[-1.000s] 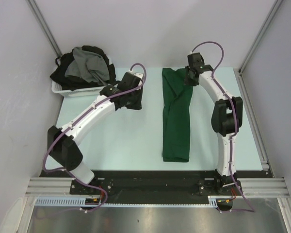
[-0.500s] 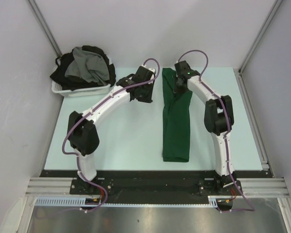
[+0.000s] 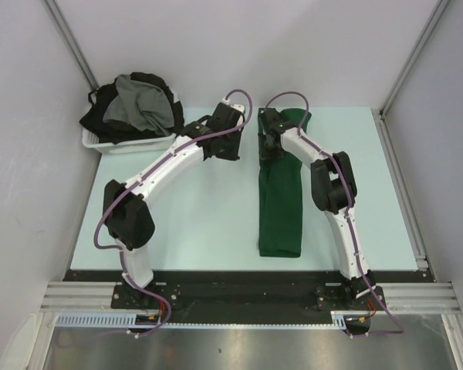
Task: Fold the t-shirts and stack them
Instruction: Rotate the tshirt 90 degrees
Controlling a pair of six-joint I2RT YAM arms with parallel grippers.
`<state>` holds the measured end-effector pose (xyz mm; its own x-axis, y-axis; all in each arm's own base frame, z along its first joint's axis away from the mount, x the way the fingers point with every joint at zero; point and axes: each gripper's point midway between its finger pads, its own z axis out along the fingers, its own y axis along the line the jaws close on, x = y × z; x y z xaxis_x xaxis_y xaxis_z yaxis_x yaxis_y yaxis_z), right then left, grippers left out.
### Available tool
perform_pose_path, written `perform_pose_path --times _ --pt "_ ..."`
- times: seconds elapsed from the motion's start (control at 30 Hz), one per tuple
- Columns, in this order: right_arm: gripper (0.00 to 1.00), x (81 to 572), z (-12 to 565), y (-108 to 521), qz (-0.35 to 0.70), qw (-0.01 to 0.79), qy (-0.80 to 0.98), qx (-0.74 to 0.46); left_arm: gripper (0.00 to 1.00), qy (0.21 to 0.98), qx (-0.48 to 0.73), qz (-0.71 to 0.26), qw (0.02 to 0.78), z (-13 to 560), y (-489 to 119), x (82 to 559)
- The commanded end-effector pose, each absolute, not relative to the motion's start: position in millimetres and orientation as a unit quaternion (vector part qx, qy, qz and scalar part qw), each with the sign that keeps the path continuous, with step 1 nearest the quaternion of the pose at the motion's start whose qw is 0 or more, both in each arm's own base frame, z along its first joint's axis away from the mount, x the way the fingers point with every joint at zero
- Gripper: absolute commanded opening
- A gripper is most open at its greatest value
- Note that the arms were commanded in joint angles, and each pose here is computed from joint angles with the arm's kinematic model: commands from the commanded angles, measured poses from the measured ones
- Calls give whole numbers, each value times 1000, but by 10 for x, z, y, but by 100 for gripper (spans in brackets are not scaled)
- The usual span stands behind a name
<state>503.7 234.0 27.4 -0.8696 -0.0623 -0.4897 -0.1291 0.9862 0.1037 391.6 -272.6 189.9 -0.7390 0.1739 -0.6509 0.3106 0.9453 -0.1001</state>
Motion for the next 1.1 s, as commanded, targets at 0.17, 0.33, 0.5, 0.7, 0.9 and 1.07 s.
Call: perform_pose_path --times 0.17,0.33,0.5,0.7,0.9,1.07 --pt "0 4935 162 2733 115 231 965 -55 23 912 131 -97 376 2260 -2589 3890" --pt "0 4705 97 3086 131 219 963 -87 22 913 129 -95 375 2256 -2558 3898" --pt "0 4607 59 3250 137 214 963 -95 23 914 128 -93 374 2244 -2531 3897" --pt "0 4630 59 3262 134 215 962 -99 22 916 128 -92 370 2207 -2504 3858" --pt "1 4805 153 3054 120 232 962 -82 23 916 129 -95 367 2208 -2513 3847" --pt "14 5141 547 2843 131 277 950 -54 23 915 128 -94 371 2234 -2509 3856"
